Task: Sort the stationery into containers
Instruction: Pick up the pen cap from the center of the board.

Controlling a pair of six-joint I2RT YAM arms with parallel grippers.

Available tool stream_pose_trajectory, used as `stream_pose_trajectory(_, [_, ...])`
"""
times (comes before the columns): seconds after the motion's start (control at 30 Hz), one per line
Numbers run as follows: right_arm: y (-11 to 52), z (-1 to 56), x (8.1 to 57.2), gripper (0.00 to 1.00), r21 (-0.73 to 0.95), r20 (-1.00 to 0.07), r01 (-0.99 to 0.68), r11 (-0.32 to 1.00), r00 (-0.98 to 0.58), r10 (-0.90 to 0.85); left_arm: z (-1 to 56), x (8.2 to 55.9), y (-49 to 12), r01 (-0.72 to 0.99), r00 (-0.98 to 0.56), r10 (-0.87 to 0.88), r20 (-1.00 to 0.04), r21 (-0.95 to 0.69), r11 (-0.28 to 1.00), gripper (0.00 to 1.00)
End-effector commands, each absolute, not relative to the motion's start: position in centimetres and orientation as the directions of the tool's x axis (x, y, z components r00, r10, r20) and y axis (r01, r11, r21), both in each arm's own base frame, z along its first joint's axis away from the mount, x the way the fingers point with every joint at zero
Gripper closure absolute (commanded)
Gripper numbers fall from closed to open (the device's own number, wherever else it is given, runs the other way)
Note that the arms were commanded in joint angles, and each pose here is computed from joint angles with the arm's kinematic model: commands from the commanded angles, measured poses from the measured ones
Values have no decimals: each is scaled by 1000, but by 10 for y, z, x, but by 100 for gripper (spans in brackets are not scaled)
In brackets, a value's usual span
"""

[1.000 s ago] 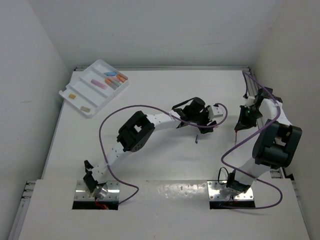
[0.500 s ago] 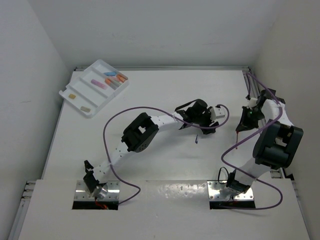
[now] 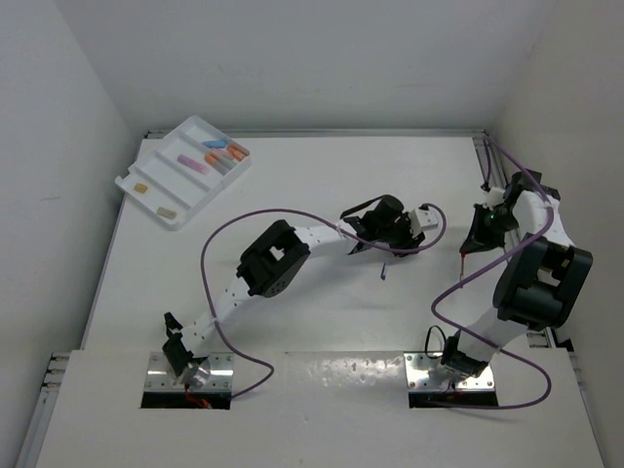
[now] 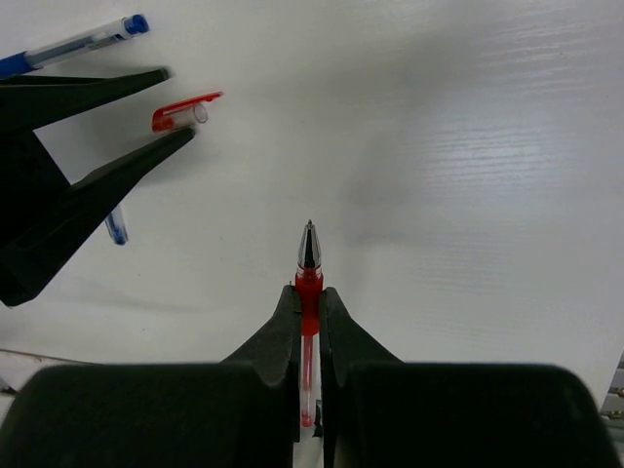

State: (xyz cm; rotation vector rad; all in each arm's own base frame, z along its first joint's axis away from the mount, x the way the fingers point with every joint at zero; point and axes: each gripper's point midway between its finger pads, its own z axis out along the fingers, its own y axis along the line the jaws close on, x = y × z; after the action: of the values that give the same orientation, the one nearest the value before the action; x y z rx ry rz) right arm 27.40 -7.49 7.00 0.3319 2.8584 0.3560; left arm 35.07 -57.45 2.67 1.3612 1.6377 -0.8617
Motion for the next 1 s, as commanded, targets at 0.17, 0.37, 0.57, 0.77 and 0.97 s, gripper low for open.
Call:
stream_pose_trajectory(0.17, [-70,98,281,100,288,-300,129,949,-929,217,-23,321,-545,973,-192,551,-812,-84,215,65])
stream_pose_trajectory(0.37, [-67,98,276,100,293,-295,120,948,-932,209,-29,309,-541,977,-172,578,-798,-64,204,52])
stream_pose_trajectory(0.57, [-67,98,277,100,297,-297,114,948,-932,205,-33,306,-542,979,-162,586,-794,-56,195,55])
stream_pose_trajectory(0.77, [-68,104,278,100,290,-309,105,951,-930,197,-38,310,-542,976,-167,588,-791,-47,214,64])
stream_pose_trajectory(0.97, [-66,111,279,100,300,-316,100,949,-928,198,-47,312,-532,970,-172,610,-773,-24,243,76])
